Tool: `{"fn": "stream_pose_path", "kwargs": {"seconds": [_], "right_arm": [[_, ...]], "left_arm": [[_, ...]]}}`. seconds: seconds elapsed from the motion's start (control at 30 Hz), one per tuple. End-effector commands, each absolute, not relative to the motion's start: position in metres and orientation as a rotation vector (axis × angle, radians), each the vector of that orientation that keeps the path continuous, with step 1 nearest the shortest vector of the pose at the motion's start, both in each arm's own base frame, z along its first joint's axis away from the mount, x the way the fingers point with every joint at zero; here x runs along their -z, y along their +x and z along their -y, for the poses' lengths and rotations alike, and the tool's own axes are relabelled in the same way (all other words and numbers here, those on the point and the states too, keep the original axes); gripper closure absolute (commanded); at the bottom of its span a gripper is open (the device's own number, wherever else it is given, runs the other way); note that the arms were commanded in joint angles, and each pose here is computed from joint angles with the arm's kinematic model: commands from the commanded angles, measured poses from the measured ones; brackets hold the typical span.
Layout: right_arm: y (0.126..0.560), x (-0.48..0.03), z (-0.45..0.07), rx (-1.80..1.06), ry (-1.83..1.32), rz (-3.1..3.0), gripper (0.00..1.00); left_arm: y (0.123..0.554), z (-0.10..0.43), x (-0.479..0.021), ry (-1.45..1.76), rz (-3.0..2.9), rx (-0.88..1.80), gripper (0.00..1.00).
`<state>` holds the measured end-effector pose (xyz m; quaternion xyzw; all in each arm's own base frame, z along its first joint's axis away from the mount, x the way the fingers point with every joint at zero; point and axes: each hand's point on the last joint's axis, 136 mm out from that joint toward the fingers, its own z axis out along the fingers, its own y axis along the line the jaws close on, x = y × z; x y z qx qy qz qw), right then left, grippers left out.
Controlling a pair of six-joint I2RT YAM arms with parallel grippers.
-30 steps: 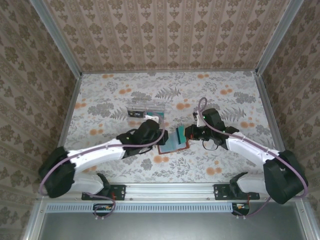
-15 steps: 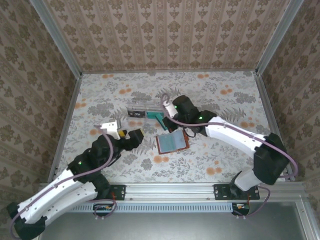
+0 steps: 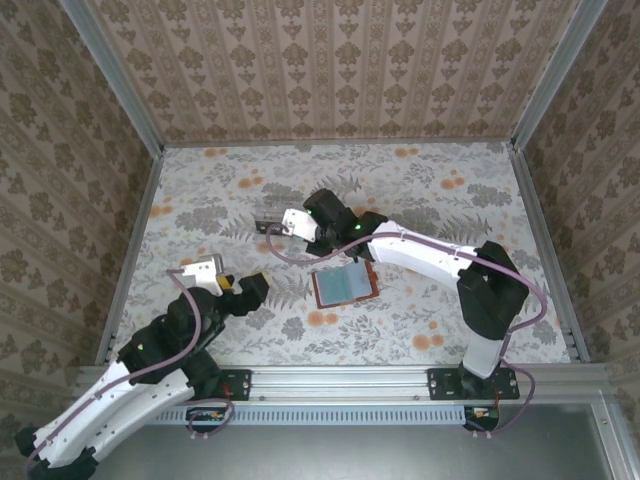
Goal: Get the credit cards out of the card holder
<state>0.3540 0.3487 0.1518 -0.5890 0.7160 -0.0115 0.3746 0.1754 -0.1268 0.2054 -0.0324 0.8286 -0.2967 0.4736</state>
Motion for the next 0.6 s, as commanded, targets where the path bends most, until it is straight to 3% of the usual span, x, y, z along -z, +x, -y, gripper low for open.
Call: {"fn": "stream_pose_path", "kwargs": {"seconds": [0.0, 0.57], "right_arm": [[0.368, -0.151, -0.351, 0.163, -1.672, -1.674, 1.00], [0.395, -0.121, -0.343, 0.228, -1.765, -1.716, 1.00]], "left_arm": [[0.176, 0.118, -0.202, -0.092, -2.032, 0.681, 0.06], [0.172, 0.112, -0.194, -0.106, -2.035, 0.681, 0.06]]}}
